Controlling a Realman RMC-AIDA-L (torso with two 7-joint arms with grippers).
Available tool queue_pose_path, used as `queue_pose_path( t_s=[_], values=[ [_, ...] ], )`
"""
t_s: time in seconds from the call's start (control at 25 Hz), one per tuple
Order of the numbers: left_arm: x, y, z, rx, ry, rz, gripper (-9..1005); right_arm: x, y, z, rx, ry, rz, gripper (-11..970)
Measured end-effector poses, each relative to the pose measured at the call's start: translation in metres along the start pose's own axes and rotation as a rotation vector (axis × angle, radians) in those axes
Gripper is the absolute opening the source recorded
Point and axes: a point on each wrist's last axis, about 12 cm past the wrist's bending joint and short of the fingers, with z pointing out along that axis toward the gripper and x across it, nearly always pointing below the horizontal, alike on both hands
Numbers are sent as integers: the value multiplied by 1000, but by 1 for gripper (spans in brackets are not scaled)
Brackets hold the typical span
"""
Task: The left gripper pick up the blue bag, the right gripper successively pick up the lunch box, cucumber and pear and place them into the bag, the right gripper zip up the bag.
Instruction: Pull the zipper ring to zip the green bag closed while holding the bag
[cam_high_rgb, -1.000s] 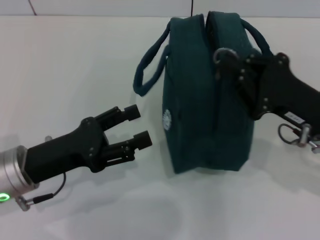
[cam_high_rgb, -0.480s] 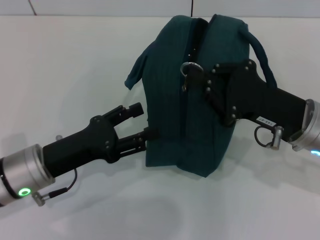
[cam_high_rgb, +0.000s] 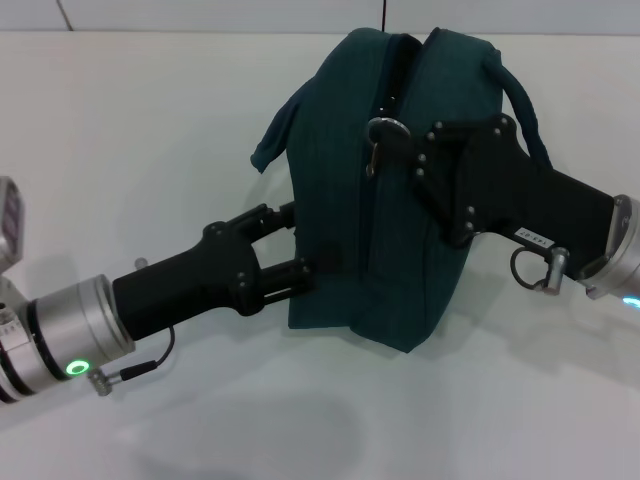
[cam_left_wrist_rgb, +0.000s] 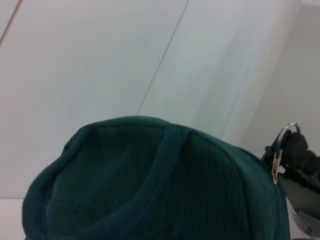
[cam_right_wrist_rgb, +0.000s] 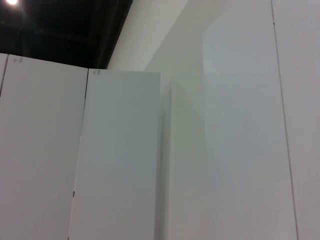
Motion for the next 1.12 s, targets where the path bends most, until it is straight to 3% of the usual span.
queue_pose_path(
  t_s=[0.4,0.52,0.72,1.12],
  values=[
    [-2,1,6,19,19,36,761,-1,-1,1,3,-5,-2,9],
    [-2,1,7,26,23,36,544,-1,-1,1,4,-5,-3,9],
    [-2,1,9,38,33,36,344,-1,-1,0,11,-10,-1,9],
    [4,0,11,51,87,35,190,-8,-1,-2,21,-68,1,9]
  ],
)
